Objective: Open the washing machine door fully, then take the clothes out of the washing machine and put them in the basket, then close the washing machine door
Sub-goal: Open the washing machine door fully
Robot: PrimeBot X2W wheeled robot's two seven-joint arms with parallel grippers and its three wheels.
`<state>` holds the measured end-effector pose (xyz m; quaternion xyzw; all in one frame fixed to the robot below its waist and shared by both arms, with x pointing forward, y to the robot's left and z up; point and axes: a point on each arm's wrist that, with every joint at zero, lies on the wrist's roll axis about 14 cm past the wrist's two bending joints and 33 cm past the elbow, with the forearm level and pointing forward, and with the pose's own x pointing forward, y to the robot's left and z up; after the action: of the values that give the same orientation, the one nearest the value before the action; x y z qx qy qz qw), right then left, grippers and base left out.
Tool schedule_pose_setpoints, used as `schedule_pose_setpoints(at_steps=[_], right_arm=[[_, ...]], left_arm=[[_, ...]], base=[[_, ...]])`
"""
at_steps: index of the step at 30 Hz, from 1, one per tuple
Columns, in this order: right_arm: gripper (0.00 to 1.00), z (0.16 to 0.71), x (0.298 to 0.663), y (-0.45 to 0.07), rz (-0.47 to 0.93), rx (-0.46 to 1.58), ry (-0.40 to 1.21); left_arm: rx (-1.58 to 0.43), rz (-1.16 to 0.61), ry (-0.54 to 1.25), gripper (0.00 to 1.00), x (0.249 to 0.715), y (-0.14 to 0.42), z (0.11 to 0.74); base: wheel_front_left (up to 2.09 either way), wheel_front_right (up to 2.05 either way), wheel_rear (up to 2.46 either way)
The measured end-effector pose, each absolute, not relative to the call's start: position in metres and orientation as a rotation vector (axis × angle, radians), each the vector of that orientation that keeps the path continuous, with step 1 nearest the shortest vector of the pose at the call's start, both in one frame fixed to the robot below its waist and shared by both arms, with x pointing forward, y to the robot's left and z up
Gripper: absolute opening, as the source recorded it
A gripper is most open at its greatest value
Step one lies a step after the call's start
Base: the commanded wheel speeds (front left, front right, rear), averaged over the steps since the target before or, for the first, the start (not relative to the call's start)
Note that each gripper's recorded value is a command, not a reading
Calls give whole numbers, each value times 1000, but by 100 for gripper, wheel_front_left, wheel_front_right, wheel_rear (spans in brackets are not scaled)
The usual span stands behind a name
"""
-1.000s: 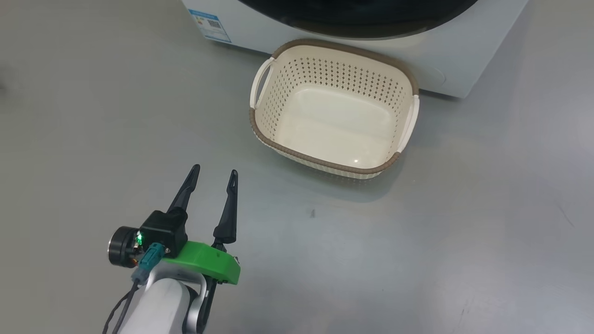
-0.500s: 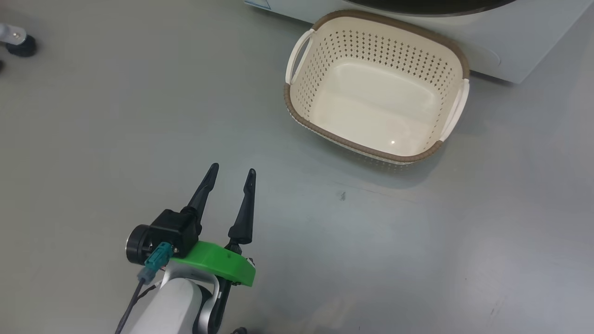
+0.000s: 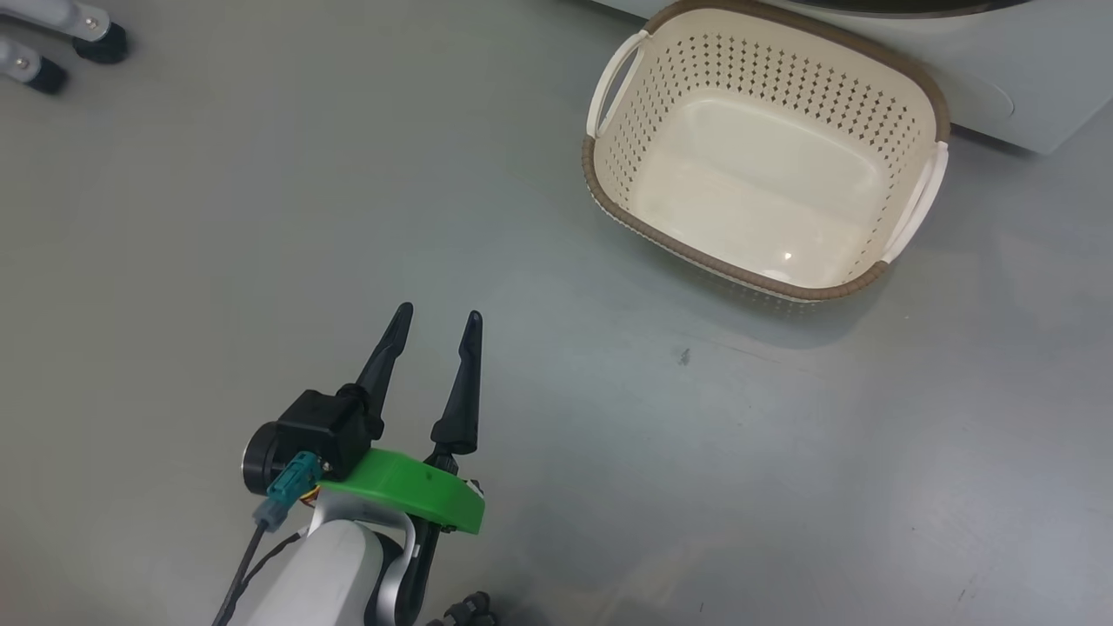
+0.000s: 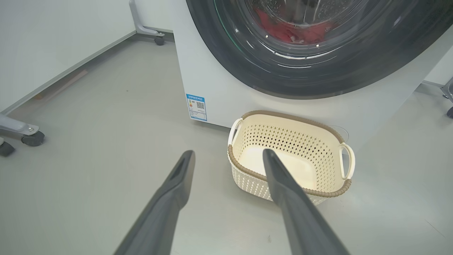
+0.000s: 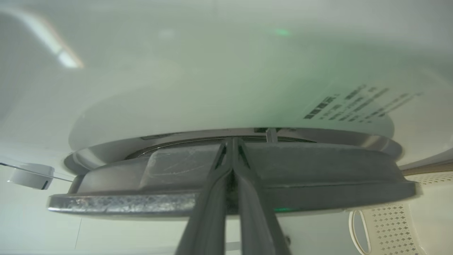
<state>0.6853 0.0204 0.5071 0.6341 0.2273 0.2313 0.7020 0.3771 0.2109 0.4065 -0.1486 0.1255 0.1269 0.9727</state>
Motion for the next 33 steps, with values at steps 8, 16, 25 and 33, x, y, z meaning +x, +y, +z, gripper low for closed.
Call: schedule_pose_setpoints(at_steps=[8,16,25,33], right_arm=[[0,516,695,25,532,1479,514],[0,505,697,31,521,1565,597],[0,497,694,33,513,1560,655],[0,498,686,34,505,1566,695]], left_arm=[[-299,266,257,100,375,212,406],[-297,268,256,100,373,212,407],[-296,271,250,100,373,212,410],[-300,263,238,100,374,210,413]], base=[[0,0,0],[0,0,0],[0,0,0],[0,0,0]])
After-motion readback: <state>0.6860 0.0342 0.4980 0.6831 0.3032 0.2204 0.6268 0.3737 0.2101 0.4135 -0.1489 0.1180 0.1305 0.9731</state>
